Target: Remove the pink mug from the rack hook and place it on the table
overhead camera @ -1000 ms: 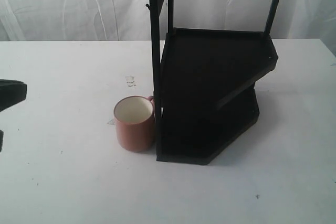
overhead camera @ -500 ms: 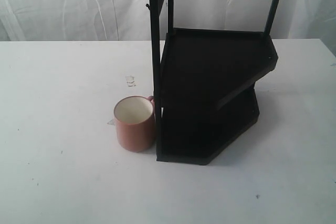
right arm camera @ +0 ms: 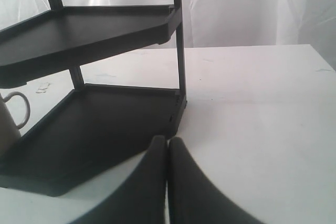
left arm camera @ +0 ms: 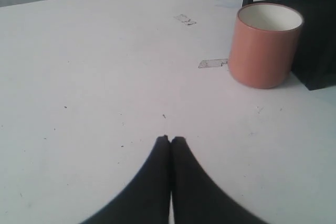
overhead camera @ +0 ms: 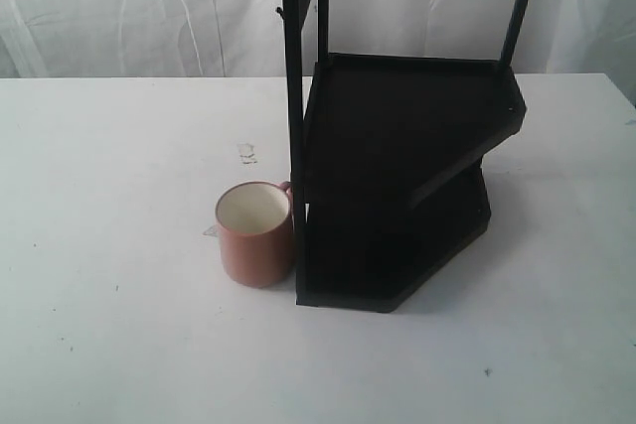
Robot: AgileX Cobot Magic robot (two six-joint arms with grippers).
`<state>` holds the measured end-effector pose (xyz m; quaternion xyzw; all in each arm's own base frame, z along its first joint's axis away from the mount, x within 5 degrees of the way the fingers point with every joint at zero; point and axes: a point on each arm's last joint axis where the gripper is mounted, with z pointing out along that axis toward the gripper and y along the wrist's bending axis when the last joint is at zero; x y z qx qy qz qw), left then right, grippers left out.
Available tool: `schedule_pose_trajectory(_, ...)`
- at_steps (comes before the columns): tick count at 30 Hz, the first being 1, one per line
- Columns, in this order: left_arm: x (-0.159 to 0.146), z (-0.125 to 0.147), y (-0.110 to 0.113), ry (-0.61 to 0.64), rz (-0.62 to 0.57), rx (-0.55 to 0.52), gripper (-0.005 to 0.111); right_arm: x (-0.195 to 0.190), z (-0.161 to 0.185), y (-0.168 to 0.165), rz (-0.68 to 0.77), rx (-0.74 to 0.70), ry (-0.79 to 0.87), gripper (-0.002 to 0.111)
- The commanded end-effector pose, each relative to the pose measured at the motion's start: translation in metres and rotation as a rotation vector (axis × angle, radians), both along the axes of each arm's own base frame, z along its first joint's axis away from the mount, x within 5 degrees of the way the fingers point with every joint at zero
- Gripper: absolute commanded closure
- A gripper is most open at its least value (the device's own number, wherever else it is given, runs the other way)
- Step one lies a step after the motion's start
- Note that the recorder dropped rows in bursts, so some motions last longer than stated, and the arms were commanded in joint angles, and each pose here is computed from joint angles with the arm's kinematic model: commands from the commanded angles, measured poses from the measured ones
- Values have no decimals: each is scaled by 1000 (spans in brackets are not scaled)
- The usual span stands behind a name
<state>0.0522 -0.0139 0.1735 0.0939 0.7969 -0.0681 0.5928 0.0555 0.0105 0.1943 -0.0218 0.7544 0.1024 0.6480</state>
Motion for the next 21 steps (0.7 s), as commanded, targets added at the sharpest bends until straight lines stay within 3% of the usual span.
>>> schedule_pose_trajectory(1, -1, -4, 0, 31, 4, -11, 107, 0, -2, 0, -4, -12, 1, 108)
schedule_pose_trajectory(21, -1, -4, 0, 38, 3, -6, 107, 0, -2, 0, -4, -12, 0, 108)
